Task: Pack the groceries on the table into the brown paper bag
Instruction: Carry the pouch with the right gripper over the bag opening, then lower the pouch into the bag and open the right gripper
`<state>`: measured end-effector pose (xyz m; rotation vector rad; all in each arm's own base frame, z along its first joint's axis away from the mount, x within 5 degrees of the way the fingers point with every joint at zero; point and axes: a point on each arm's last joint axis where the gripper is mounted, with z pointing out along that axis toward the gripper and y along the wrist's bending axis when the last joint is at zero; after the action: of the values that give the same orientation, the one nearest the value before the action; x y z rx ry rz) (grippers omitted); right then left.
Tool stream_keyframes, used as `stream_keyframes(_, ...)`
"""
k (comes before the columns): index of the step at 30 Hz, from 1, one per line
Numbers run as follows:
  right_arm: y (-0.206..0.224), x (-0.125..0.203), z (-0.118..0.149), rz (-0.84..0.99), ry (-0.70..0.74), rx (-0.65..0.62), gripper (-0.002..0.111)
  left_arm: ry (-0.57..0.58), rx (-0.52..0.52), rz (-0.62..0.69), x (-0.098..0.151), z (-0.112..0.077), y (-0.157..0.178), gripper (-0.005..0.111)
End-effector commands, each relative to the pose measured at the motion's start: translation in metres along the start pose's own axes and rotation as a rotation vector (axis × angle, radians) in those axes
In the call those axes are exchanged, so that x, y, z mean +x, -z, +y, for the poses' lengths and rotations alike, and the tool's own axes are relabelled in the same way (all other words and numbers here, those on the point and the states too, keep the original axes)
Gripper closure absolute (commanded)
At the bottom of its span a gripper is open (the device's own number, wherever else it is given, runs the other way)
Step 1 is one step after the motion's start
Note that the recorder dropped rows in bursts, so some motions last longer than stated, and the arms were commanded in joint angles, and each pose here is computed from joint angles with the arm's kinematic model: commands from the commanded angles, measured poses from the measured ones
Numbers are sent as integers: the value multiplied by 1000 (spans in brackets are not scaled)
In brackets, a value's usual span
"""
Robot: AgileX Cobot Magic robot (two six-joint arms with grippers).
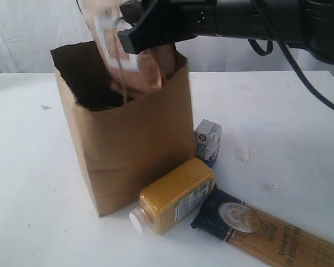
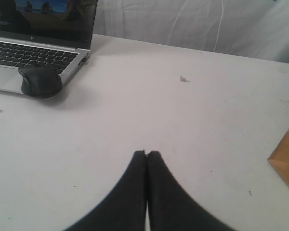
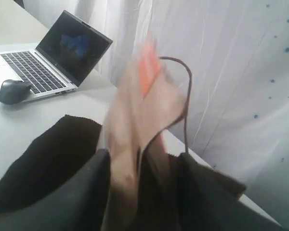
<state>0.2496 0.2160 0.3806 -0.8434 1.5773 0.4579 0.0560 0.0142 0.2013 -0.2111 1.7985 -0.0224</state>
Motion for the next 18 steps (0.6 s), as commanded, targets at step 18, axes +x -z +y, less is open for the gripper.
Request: stream_keyframes(18, 10, -10, 1, -29, -9, -25, 64, -7, -1, -12, 0, 0, 1, 107)
